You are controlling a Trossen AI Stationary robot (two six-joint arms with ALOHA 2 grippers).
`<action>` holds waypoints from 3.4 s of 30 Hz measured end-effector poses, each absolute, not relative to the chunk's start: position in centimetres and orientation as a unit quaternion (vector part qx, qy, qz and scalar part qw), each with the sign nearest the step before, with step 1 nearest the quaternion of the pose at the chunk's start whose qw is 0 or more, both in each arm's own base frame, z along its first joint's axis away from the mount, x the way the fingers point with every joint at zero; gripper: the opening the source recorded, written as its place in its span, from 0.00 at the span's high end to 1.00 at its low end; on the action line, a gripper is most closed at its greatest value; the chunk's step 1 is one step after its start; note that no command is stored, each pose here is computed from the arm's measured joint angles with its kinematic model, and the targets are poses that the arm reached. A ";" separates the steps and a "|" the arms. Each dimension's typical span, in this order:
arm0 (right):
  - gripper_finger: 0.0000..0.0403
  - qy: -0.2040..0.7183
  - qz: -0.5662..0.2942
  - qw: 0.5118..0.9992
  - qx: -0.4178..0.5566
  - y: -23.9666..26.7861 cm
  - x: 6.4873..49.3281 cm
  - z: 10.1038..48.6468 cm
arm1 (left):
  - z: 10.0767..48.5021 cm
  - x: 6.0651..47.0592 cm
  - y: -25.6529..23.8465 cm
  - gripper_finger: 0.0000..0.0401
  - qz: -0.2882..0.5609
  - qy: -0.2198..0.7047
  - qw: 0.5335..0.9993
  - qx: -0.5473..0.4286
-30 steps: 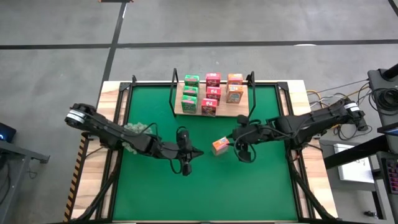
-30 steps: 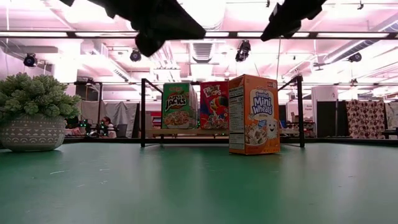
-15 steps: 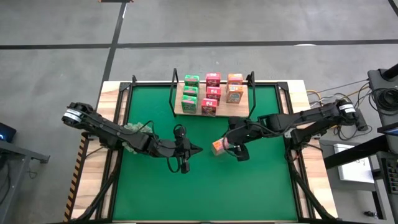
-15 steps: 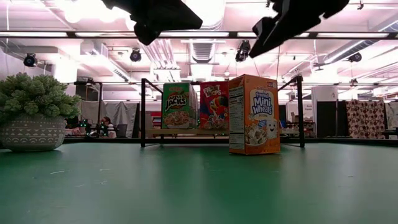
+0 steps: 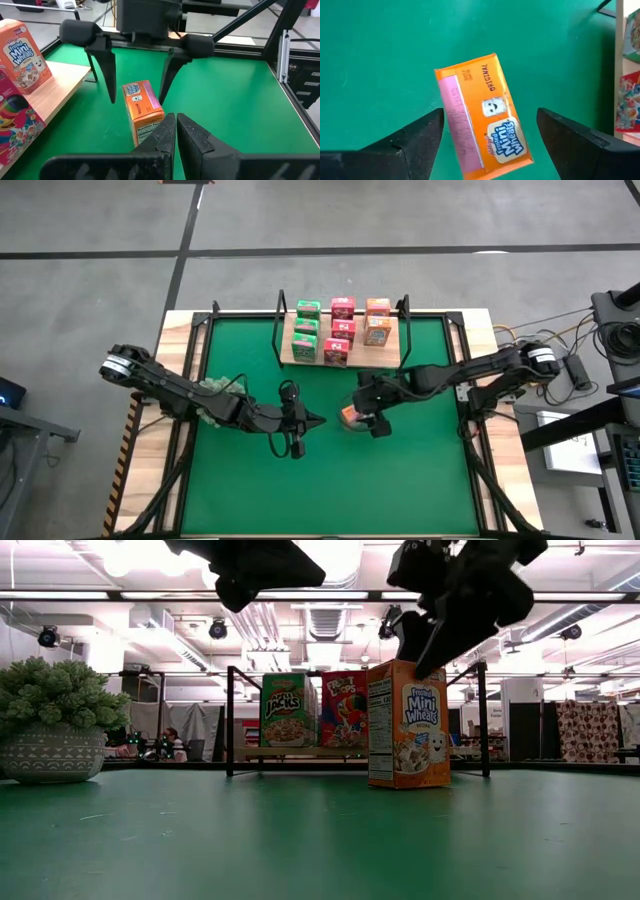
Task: Stack cereal on shelf
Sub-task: Put the orange cereal box on the shelf aligned with the other orange cereal boxes
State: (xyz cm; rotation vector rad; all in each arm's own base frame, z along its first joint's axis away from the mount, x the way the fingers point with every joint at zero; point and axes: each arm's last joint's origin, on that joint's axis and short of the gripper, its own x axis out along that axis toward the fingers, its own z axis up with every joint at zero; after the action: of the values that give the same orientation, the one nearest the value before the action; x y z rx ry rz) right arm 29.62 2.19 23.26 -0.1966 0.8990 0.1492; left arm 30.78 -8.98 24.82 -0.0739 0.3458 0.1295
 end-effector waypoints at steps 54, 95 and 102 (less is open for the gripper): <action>0.60 0.398 -0.049 0.913 -0.078 -2.6 25.6 31.4 | 25.1 31.0 -9.0 1.00 0.076 0.149 0.986 -0.026; 0.60 0.439 -0.117 0.890 -0.045 -11.8 23.1 27.7 | 25.1 31.0 -9.0 1.00 0.074 0.149 0.986 -0.016; 0.60 0.438 -0.118 0.890 -0.051 -12.0 23.1 27.7 | 25.1 31.0 -8.9 1.00 0.081 0.148 0.986 -0.009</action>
State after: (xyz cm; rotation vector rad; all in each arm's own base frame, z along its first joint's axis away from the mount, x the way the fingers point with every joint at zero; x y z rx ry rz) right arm 23.09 -12.01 27.70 -0.1068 0.9094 -0.2449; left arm 31.04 -8.92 25.13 -0.0180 0.2978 0.1620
